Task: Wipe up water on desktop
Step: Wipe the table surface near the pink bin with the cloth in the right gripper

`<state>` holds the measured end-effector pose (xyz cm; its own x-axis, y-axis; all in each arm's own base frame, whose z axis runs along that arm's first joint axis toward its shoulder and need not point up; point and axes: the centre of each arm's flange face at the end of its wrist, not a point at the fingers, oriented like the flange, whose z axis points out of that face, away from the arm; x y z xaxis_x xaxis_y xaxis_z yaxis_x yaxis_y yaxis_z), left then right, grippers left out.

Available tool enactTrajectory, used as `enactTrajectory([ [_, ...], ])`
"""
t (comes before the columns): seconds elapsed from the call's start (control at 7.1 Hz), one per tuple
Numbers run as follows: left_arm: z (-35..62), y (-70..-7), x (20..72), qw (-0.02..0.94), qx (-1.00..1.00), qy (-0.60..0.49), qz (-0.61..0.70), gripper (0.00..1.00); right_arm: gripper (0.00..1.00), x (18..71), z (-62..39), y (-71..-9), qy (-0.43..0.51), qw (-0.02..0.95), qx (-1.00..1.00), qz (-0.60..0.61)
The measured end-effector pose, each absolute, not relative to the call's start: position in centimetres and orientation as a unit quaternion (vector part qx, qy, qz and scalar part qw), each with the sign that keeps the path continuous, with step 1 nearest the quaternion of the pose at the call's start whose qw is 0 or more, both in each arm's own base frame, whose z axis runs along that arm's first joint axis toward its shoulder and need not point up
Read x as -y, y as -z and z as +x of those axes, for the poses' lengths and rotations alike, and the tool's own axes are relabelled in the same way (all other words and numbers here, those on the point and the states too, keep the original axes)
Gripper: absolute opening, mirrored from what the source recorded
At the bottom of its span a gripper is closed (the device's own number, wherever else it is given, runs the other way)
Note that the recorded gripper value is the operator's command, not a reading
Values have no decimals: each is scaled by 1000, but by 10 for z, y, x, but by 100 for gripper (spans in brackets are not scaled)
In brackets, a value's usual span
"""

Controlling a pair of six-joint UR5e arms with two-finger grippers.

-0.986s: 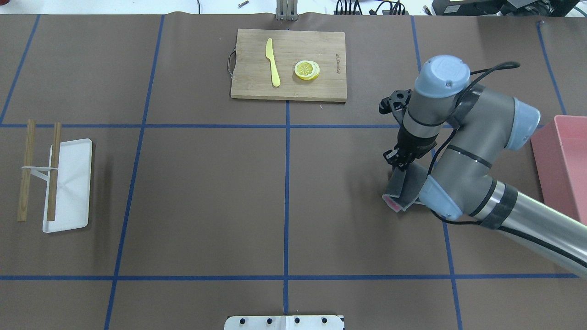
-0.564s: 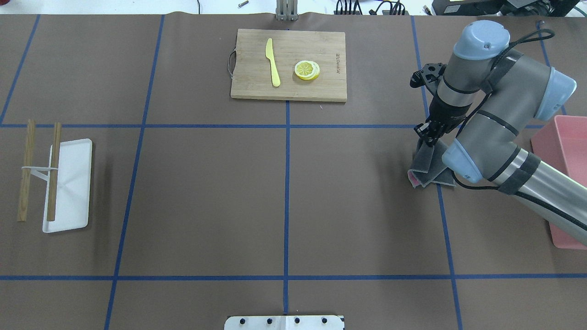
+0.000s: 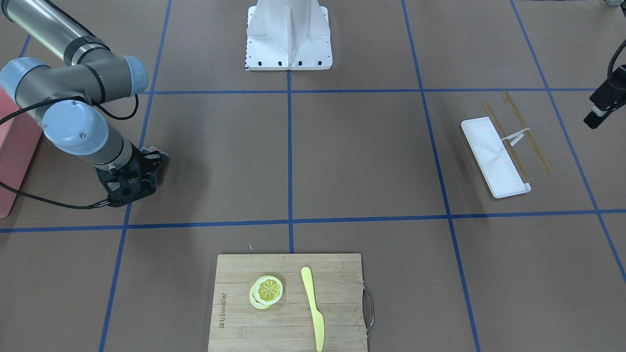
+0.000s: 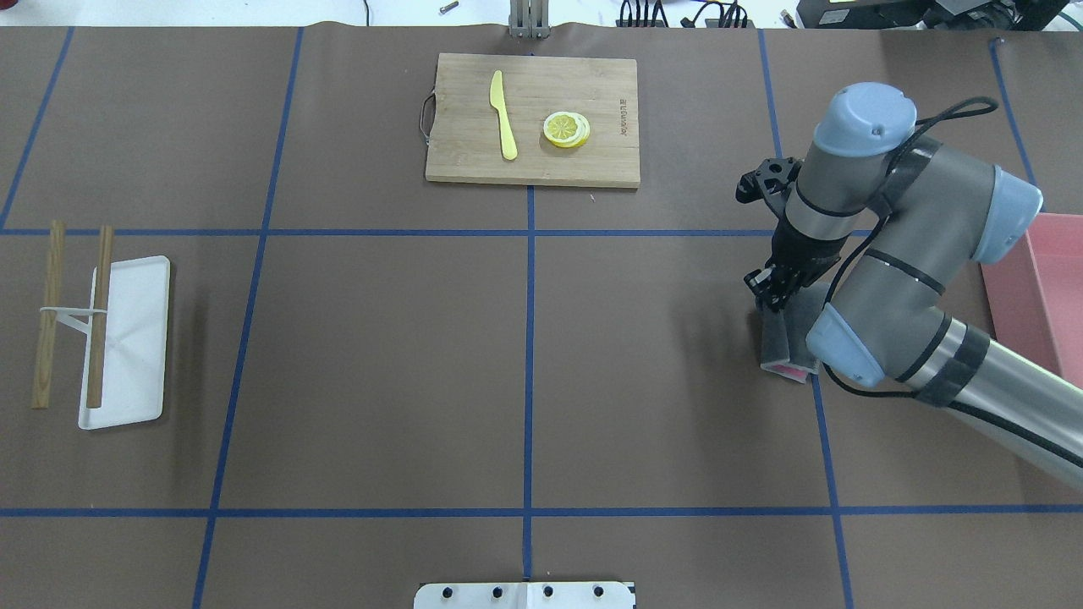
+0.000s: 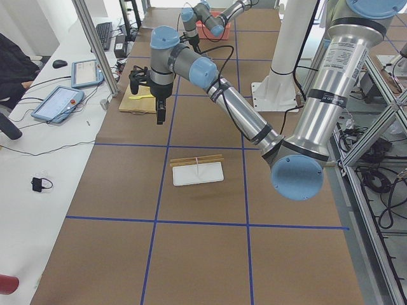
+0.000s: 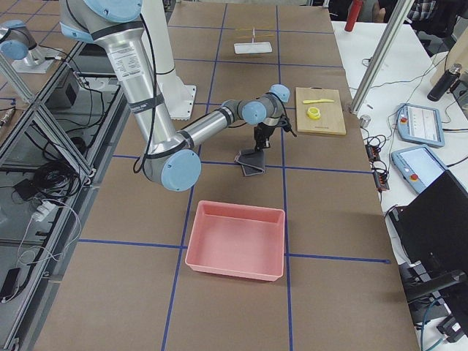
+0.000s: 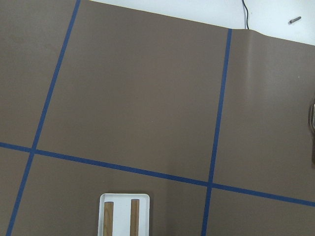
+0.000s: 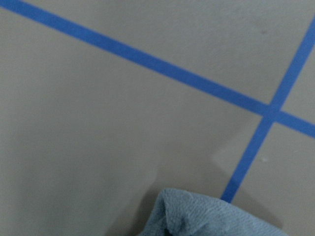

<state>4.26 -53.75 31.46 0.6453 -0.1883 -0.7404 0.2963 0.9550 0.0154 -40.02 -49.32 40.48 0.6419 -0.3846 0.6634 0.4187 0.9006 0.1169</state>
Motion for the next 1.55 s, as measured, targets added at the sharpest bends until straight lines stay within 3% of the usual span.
enactTrajectory([
  [0.7, 43, -324, 542, 907, -395, 134, 61, 98, 0, 329, -403, -383, 265, 880, 388, -66],
  [0.99, 43, -324, 542, 907, -395, 134, 61, 98, 0, 300, -422, -376, 263, 880, 385, -85],
  [1.27, 44, -323, 543, 907, -395, 133, 61, 98, 0, 327, -440, -369, 248, 885, 386, -78],
  [1.55, 46, -324, 547, 907, -395, 134, 59, 98, 0, 390, -453, -365, 223, 893, 385, -65],
])
